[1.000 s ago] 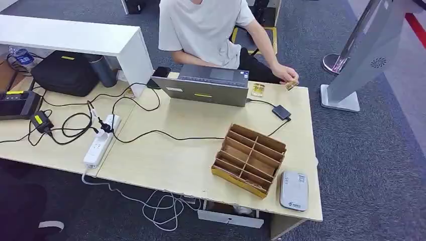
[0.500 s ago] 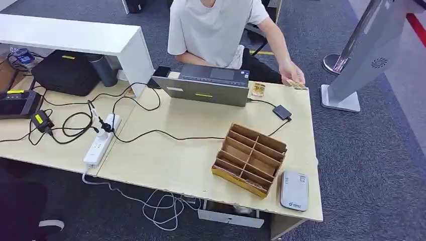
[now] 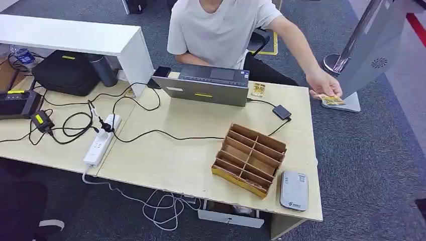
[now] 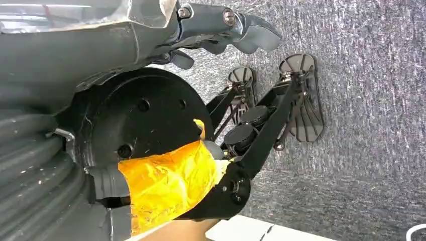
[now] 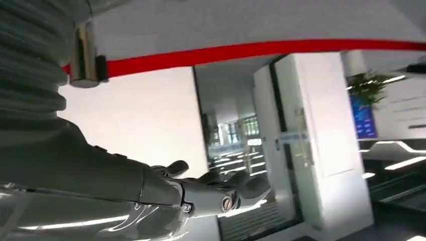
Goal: Pass the card to the sensor for recognition and then transmit it.
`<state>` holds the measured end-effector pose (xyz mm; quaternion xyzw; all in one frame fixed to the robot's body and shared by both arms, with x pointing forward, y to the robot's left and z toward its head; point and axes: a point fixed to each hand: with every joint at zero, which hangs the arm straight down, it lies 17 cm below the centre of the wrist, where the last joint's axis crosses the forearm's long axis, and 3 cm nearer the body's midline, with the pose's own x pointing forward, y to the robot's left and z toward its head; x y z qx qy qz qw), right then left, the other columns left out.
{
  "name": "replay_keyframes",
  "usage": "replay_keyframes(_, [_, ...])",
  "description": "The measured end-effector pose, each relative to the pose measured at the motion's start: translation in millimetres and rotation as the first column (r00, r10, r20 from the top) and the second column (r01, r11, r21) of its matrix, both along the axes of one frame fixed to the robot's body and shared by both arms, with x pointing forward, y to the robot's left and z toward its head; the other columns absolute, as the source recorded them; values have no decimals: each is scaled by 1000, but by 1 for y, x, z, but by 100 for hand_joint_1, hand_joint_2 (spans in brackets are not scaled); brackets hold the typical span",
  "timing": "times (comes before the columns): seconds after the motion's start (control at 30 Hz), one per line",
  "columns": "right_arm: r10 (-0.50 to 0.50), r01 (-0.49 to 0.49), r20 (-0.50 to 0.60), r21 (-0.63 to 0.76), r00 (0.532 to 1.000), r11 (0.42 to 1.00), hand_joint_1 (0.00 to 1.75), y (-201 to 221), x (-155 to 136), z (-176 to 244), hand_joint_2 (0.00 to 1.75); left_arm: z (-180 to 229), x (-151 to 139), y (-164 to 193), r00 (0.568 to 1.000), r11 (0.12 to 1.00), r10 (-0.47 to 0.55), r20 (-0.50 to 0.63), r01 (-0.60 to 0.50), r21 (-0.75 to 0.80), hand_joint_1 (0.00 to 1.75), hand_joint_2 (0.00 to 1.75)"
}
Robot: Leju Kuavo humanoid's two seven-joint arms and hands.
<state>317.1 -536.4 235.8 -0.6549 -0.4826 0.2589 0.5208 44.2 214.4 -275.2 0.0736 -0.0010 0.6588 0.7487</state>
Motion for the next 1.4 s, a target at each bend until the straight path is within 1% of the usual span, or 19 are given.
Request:
replay_keyframes(0.23, [86,-86,-41,-14,995,996,0,34,41,-11,175,0,4,0,1000,1000,-26,14,26,3,0,175])
replay_keyframes(0.47, [134,-136,-64,-22,989,991,0,58,62,-17,175,1,7,0,999,999,-46,19,46,4,0,175])
replay_keyframes(0.7, [171,-172,-54,-5,984,985,0,86,96,-15,175,1,8,-2,997,997,-71,23,71,-1,0,175])
replay_keyframes(0.93, [202,-201,-30,38,979,979,0,101,125,-12,175,1,11,-2,995,995,-100,29,100,3,0,175])
replay_keyframes(1.13, [218,-216,-22,89,976,972,0,114,144,-16,175,1,13,-2,993,993,-116,33,116,5,0,175])
replay_keyframes(1.4, [246,-243,-2,154,969,958,0,134,160,-19,175,2,16,-2,991,992,-123,45,123,10,0,175])
